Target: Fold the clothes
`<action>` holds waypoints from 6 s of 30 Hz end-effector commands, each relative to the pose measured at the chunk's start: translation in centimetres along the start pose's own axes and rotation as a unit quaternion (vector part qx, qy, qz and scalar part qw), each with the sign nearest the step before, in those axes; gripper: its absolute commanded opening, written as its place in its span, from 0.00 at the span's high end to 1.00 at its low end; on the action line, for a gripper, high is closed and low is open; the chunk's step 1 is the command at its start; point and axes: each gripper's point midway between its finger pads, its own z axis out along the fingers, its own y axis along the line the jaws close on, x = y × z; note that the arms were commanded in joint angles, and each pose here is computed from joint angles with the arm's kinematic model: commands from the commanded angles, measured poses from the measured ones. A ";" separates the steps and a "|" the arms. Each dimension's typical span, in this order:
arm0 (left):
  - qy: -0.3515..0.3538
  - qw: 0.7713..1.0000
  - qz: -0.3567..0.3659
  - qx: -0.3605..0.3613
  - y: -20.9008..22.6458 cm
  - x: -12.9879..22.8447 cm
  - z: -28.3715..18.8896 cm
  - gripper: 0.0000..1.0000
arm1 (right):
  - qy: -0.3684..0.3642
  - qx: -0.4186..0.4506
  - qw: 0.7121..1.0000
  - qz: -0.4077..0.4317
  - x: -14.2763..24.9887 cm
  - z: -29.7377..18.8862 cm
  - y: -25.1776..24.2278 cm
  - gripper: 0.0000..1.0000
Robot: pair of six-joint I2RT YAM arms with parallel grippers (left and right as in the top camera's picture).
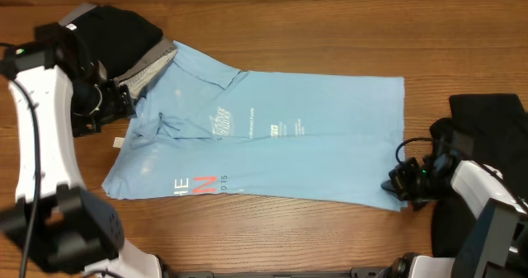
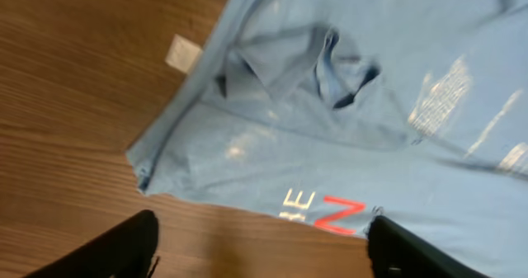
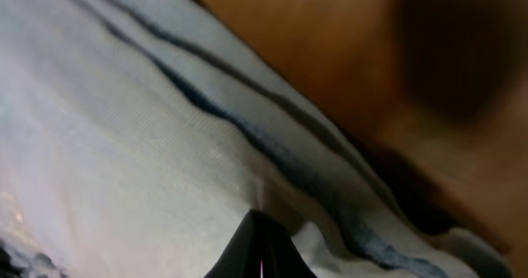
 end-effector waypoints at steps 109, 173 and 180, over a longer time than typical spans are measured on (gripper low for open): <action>-0.163 0.956 0.237 0.060 -23.8 -8.7 11.1 0.24 | -0.129 -0.188 0.953 -0.198 -4.7 -13.1 13.3 0.68; -0.080 0.973 0.214 0.007 -20.8 -9.8 20.2 0.50 | -0.131 -0.112 0.971 -0.165 -5.0 -12.1 10.3 0.67; -0.048 0.981 0.189 0.021 -20.8 -8.8 23.2 0.64 | -0.131 -0.112 0.971 -0.165 -5.0 -12.1 10.3 0.67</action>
